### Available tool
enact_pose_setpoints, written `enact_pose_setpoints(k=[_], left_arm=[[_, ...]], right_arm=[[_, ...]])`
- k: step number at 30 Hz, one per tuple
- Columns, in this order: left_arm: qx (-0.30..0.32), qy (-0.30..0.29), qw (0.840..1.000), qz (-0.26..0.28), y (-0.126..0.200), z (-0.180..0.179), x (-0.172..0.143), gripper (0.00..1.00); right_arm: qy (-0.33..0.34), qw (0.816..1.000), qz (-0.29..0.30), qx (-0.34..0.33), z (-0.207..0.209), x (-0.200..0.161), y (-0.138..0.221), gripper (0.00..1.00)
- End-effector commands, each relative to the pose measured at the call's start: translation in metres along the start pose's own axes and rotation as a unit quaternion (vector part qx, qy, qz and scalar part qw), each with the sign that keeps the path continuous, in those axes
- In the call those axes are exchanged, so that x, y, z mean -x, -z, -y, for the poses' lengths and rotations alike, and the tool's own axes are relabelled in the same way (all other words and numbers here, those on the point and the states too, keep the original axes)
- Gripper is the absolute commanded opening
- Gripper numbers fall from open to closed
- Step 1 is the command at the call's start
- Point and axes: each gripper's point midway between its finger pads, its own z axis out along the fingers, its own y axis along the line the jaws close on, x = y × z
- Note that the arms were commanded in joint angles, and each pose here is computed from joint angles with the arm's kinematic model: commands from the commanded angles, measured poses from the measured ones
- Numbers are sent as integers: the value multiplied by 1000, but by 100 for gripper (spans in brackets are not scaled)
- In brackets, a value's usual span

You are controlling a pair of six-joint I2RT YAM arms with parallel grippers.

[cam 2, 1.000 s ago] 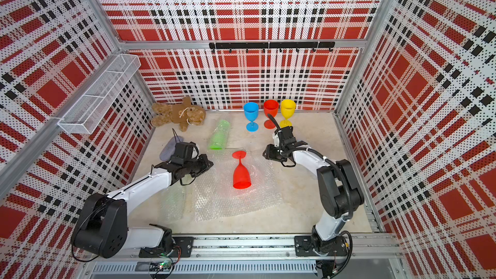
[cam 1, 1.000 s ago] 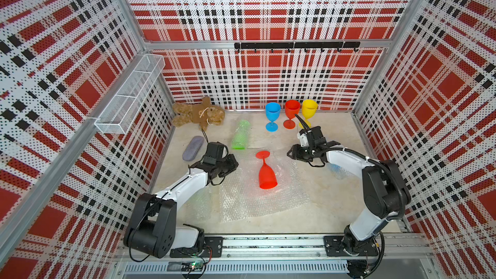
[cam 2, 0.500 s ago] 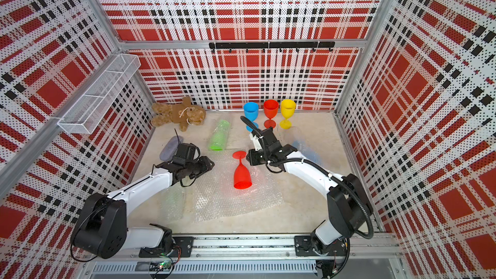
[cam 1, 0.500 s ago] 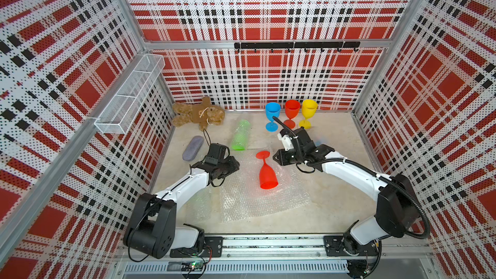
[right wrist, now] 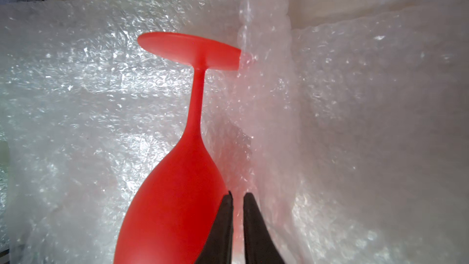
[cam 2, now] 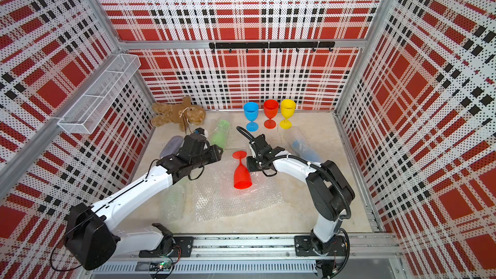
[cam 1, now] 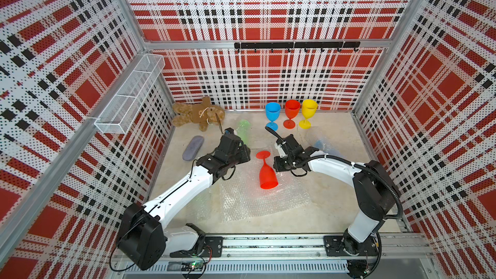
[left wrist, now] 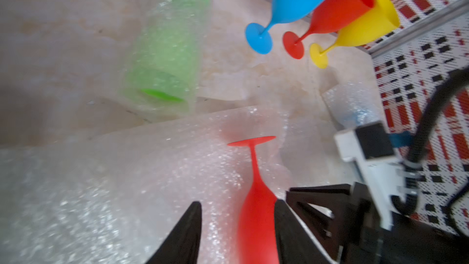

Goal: Unpack wine glasses from bubble wrap
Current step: Unwrap the bubble wrap.

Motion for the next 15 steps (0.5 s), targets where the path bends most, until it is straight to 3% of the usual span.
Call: enact_pose_setpoints(k=[1,5,15], left_arm=[[-20,-20,999,-37,-24,22,-24,44],[-16,-22,995,-95,-45,16,-59,36],[56,-13,988,-146,-59,-48,-106,28]], right_arm=[[-22,999,8,-22,11,-1,-9,13],[-28,998,11,-47,23,-5,-13,14],[-90,991,21,-100,67,-13,-33,16]])
